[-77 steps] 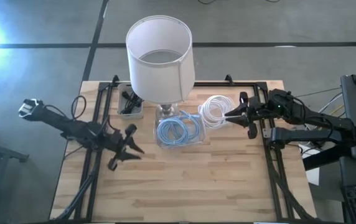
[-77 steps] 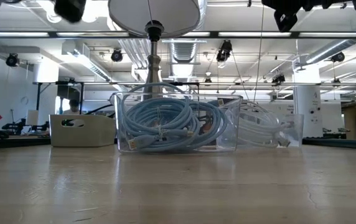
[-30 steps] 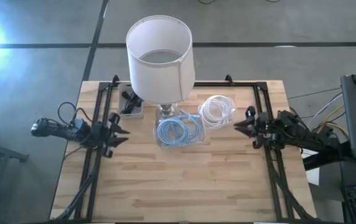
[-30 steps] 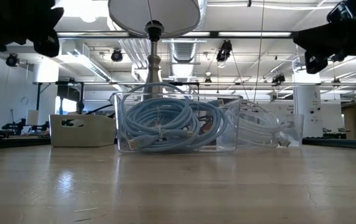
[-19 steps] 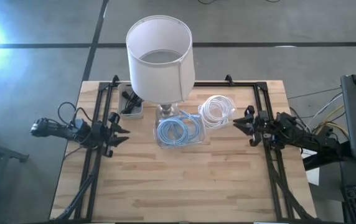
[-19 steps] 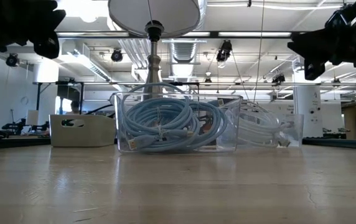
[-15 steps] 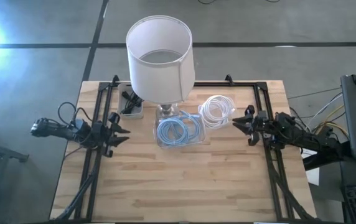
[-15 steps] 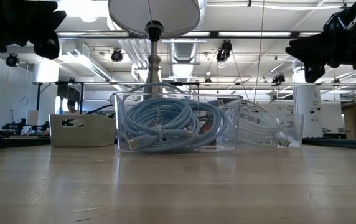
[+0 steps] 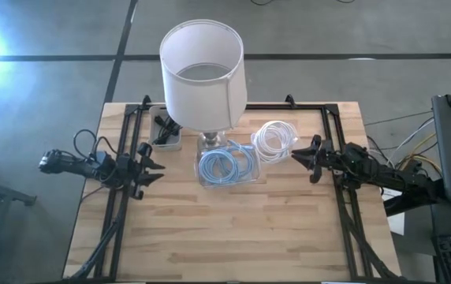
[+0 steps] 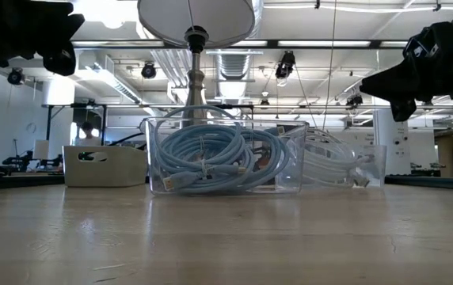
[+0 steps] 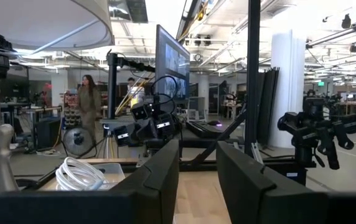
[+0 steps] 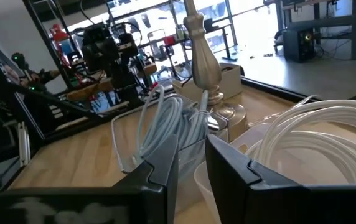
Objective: Pick & Place USB Port
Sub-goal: Return to Home Position
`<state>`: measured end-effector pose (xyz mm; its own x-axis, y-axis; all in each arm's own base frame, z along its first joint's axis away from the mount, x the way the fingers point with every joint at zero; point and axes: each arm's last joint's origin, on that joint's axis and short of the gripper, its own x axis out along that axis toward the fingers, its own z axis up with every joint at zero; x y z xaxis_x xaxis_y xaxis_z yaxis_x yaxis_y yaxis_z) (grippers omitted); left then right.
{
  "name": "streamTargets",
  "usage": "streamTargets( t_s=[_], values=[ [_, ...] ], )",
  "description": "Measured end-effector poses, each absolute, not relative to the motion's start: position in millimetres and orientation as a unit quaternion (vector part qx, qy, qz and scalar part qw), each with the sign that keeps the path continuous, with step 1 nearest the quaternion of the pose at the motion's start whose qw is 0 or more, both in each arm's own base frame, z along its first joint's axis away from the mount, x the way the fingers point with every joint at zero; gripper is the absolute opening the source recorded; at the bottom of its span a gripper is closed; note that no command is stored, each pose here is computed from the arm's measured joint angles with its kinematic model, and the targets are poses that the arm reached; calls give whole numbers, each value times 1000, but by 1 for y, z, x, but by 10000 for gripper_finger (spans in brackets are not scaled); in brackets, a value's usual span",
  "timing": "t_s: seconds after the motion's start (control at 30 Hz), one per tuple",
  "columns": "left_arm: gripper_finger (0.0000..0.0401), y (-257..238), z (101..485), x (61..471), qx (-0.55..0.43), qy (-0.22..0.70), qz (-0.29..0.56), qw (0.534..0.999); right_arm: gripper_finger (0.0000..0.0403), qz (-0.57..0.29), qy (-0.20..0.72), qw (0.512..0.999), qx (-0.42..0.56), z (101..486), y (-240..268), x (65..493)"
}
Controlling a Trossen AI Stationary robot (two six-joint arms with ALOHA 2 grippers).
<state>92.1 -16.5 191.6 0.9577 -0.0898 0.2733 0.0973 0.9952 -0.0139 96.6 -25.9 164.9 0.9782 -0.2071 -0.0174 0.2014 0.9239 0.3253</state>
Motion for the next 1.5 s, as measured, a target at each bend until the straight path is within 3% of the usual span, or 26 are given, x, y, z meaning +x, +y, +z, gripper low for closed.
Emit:
streamTargets(
  t_s=[0.83, 1.5],
  values=[
    [110, -16, 193, 92, -14, -140, -47, 989, 91, -104, -9, 981, 165, 165, -26, 97],
    [110, -16, 193, 92, -14, -140, -47, 989, 73, -103, -9, 981, 165, 165, -26, 97]
  ],
)
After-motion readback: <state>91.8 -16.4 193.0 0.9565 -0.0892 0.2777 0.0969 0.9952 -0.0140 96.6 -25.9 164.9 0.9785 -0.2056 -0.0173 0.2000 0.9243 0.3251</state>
